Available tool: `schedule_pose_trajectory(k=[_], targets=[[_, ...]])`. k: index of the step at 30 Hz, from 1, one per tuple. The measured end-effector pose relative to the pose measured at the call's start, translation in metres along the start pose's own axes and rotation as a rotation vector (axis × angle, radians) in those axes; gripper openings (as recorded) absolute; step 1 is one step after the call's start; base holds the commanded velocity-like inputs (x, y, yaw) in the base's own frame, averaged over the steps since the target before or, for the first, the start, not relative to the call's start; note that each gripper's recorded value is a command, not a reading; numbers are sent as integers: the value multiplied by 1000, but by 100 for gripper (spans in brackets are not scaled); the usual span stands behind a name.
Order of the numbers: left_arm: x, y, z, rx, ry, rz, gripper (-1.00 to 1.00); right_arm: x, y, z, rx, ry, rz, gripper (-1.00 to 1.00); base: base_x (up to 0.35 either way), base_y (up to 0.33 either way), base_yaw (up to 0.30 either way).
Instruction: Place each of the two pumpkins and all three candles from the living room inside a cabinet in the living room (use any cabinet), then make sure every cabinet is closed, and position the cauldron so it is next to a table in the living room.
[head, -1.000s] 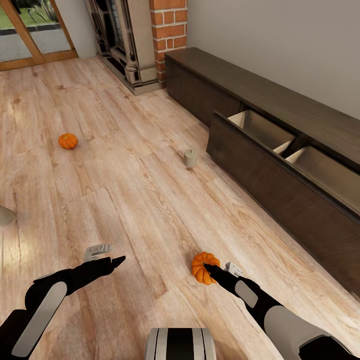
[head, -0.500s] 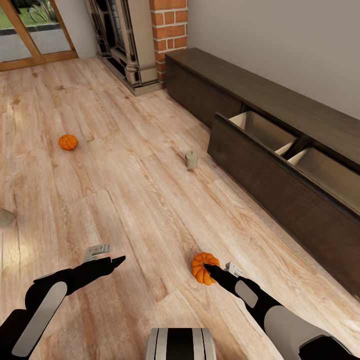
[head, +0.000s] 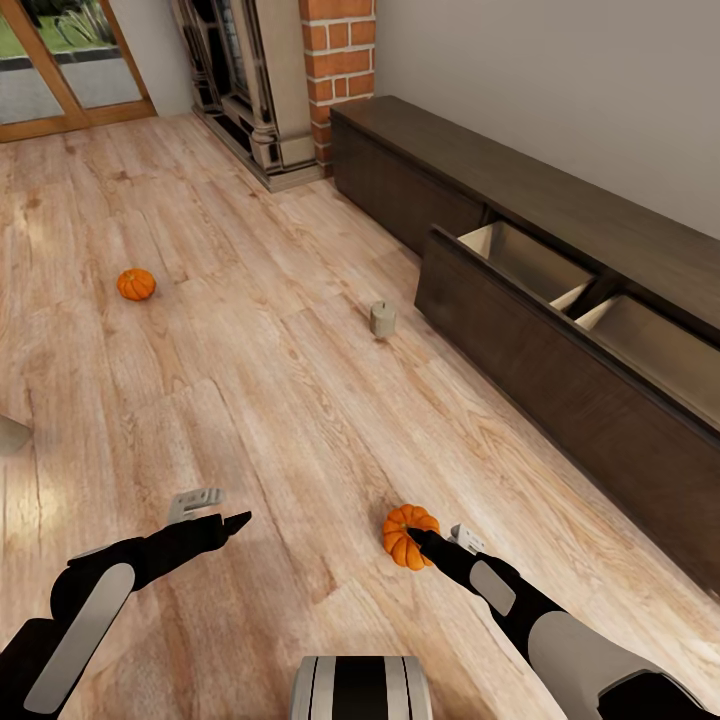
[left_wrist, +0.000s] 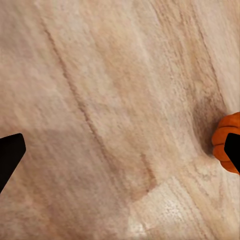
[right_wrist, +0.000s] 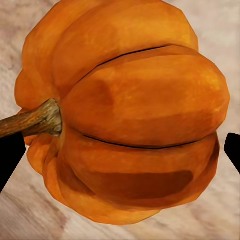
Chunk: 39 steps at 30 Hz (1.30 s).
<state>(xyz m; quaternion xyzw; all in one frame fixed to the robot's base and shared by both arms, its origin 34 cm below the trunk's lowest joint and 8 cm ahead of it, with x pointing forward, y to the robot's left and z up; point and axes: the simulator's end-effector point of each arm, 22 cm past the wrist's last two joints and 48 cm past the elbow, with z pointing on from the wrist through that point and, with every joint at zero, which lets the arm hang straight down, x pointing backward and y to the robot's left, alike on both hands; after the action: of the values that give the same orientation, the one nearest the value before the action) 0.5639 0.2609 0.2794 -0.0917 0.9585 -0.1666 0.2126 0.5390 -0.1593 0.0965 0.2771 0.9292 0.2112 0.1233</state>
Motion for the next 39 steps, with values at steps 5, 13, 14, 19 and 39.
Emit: schedule_pose_trajectory(k=[5,13,14,19,39], targets=[[0,0,0,0,0,0,100,0,0,0,0,0,0,100,0,0,0],[5,2,4,-2,11,-4,100,5,-6,3,9,10,4,100,0,0,0],[5,2,4,-2,11,-4,100,5,-6,3,11,10,4,100,0,0,0],[5,2,4,-2,11,-4,100,4,-8,3,21,10,4,100,0,0,0],[9,5,8,-5,22,-7,100,12,-9,8,26,23,8,100,0,0,0]])
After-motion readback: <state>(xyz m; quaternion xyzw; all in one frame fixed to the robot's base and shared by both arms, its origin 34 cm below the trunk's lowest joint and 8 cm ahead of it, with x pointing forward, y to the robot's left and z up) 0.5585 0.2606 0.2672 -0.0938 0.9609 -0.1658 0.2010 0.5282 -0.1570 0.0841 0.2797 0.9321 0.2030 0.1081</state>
